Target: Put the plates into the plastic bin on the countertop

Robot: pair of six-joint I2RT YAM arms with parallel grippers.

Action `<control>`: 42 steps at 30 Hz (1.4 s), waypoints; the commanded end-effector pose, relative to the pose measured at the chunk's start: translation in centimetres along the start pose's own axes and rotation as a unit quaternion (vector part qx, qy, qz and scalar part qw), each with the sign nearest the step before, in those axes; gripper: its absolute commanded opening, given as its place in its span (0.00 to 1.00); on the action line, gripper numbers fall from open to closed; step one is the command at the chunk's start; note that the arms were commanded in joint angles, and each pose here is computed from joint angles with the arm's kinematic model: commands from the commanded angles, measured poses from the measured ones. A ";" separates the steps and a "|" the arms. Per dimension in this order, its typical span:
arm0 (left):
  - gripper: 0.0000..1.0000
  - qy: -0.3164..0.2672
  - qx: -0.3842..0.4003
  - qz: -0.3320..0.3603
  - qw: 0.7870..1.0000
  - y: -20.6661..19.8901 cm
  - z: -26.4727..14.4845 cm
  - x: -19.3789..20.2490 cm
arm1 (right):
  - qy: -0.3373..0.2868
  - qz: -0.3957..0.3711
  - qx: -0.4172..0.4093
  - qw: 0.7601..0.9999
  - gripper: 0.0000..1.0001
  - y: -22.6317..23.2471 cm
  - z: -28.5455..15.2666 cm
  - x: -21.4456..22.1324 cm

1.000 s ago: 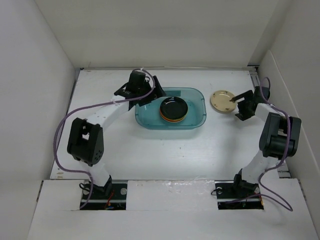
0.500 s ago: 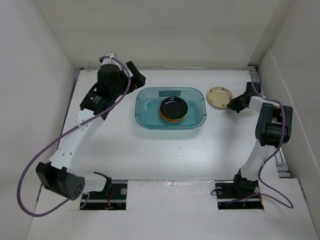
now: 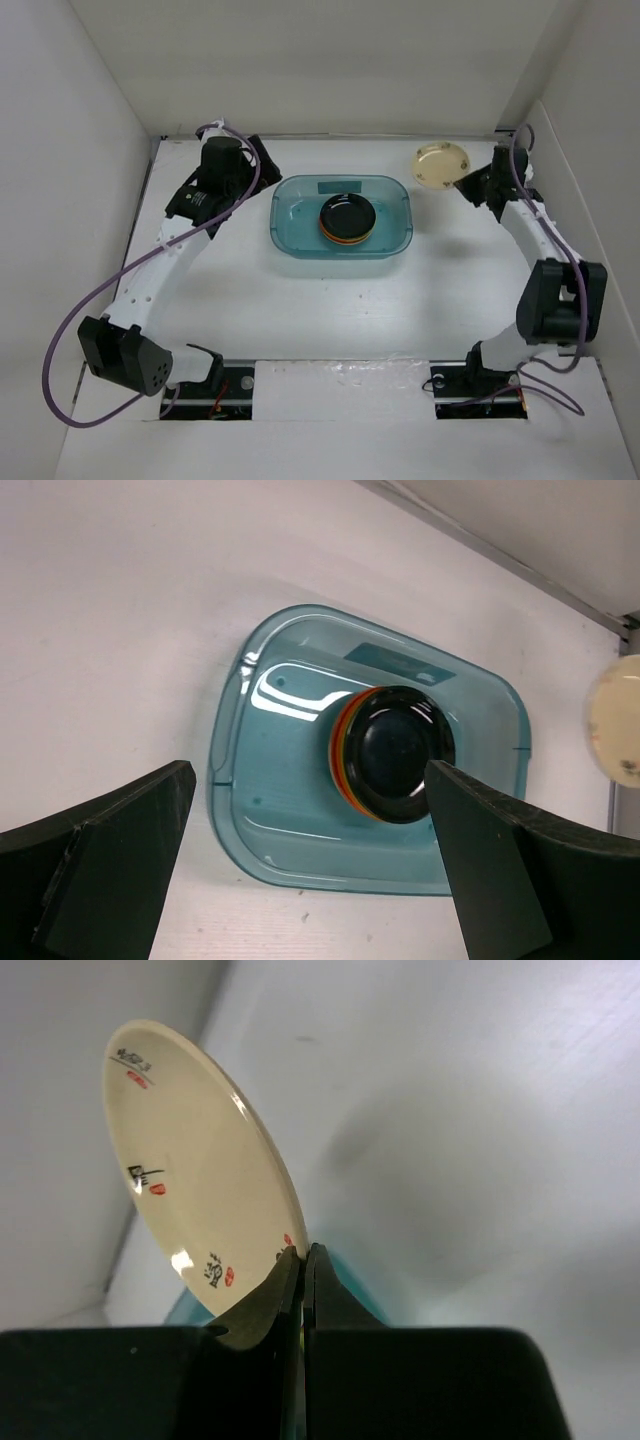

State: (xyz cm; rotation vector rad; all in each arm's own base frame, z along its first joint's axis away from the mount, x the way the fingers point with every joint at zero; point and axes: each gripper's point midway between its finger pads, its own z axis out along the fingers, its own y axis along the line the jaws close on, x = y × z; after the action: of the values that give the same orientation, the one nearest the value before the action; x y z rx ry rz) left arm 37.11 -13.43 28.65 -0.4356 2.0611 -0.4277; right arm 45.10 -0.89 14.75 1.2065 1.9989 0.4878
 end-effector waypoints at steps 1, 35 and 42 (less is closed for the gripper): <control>1.00 0.000 -0.011 -0.022 1.000 1.9 0.8 -0.3 | -0.026 -0.029 -0.104 0.994 0.00 6.8 -4.4 0.5; 1.00 -0.045 -0.072 0.004 0.996 4.7 -2.8 -4.8 | 0.049 -0.263 -0.179 0.947 1.00 11.7 -16.0 15.0; 1.00 -0.121 -0.112 -0.002 0.986 7.1 -9.3 -6.9 | -0.065 -0.261 -0.190 0.944 1.00 8.3 -28.4 8.3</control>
State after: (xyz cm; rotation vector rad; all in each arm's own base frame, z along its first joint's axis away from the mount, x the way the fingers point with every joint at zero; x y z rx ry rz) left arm 34.40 -5.21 31.90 -0.5672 1.9822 -0.2019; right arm 29.85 16.64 33.08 0.3903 1.9564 0.6315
